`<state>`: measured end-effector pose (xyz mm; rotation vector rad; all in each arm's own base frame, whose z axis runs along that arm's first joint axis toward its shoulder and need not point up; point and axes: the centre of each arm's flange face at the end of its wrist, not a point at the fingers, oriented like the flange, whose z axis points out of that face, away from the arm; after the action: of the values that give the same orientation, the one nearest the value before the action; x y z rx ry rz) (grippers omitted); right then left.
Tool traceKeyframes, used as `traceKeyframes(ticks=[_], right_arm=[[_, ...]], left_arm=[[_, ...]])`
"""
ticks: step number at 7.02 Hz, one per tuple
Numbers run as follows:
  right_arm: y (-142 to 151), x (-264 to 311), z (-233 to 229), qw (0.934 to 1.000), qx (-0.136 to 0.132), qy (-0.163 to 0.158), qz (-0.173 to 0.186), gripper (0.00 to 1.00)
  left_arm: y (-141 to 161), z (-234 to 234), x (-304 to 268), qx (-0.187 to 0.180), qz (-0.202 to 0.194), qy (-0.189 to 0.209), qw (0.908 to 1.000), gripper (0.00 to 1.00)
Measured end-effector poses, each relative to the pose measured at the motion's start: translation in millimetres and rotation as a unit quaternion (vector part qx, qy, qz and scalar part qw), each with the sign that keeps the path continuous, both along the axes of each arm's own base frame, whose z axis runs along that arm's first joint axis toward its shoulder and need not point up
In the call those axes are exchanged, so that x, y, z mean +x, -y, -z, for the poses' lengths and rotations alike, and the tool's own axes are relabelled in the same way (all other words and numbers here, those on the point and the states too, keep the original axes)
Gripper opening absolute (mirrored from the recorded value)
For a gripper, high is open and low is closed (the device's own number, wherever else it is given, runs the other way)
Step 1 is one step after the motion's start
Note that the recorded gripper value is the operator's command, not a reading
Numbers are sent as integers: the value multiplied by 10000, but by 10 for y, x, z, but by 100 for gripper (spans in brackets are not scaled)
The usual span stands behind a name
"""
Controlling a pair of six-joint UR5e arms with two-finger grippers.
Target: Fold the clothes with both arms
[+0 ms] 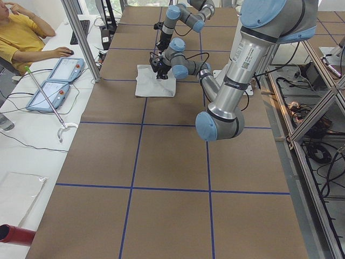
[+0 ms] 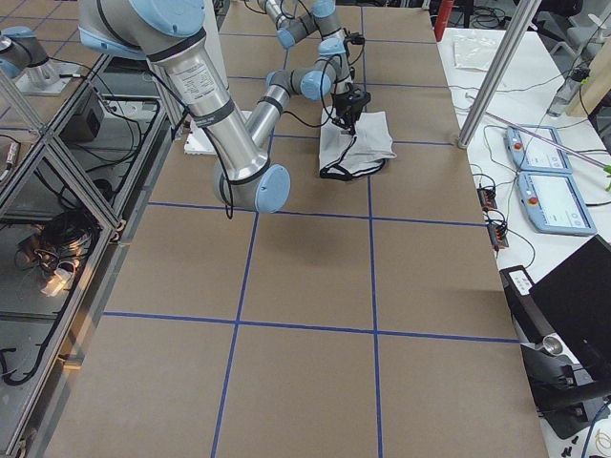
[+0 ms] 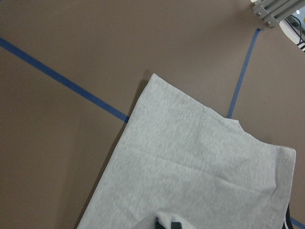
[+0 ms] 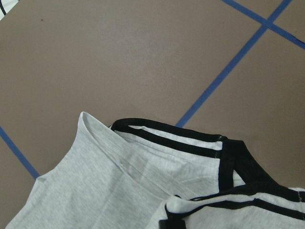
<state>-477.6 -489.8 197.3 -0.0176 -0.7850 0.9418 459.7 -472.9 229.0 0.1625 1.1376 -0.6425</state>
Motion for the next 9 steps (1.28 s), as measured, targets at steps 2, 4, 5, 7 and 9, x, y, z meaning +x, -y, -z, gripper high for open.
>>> traceKeyframes(ticks=[2,4,5,7,9], right_arm=[[504,-185,-151,9998,118,63,120,97],[1082,-185,-260,9986,321,-89,404,100],[1489,-32,-291,9974,424,-121,571,100],[2085,506,-490,9921,691,-292,1008,100],[2292,909,-776,9862,825,-408,1376,100]], left_arm=[[502,-212,169,141,149,91,9997,47],[970,-497,151,323,311,237,9987,84],[1240,-608,84,417,427,292,9978,84],[1566,-667,-152,508,614,372,9961,84],[1666,-712,-347,770,362,531,9950,84]])
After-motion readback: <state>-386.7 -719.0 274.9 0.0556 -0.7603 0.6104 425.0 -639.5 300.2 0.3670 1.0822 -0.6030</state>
